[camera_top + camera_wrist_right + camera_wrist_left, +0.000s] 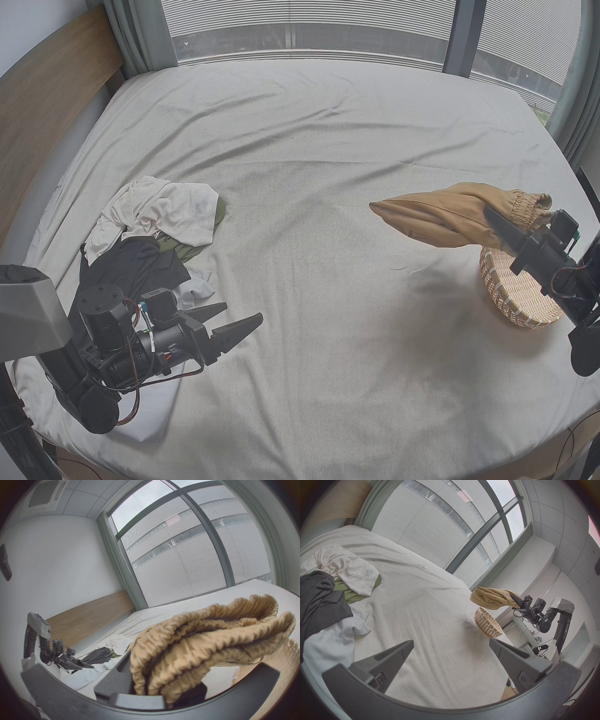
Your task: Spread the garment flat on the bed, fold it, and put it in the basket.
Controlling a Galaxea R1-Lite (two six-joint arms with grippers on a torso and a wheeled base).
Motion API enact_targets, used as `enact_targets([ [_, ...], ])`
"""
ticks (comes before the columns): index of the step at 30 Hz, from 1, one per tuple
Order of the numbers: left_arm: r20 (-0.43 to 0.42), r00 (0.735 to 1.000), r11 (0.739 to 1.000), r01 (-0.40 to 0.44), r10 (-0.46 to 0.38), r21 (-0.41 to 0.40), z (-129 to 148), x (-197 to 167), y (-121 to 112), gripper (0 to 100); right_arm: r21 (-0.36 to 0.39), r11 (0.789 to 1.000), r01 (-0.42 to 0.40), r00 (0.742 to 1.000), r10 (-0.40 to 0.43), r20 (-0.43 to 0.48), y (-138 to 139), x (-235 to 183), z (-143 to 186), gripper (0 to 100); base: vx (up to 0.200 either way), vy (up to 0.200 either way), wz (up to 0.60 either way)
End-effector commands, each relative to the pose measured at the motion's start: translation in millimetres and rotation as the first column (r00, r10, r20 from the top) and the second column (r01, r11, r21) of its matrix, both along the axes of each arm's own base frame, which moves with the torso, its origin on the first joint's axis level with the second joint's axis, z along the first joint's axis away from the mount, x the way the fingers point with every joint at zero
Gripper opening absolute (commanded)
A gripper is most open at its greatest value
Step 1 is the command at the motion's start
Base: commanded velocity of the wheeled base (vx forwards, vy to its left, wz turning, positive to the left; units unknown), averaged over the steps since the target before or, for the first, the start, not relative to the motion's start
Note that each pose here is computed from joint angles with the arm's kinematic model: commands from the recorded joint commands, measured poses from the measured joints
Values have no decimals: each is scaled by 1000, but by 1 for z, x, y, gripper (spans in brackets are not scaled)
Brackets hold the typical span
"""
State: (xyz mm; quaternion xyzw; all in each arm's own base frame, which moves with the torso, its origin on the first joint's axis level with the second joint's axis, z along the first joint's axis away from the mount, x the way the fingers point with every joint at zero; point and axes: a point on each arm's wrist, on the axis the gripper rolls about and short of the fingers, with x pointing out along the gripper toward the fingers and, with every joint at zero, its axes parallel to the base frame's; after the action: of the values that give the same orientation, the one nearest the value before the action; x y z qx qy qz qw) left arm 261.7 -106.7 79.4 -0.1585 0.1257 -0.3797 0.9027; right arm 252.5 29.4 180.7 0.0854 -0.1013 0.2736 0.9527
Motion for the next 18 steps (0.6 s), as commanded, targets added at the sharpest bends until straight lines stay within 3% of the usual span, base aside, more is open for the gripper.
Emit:
enact_targets([
  [1,0,1000,1000,0,0,0,0,0,0,100,-40,994,100,995,-99,31,-22,4,2,0,0,0,0],
  [8,-2,1000,1000,0,0,1,-1,0,0,100,-110,964,243,970,-240,41,-57,8,-1,0,0,0,0],
  [18,-2,1000,1000,4,-4,1,-1,0,-1,100,-167,923,346,937,-348,21,-84,5,-6,0,0,0,0],
])
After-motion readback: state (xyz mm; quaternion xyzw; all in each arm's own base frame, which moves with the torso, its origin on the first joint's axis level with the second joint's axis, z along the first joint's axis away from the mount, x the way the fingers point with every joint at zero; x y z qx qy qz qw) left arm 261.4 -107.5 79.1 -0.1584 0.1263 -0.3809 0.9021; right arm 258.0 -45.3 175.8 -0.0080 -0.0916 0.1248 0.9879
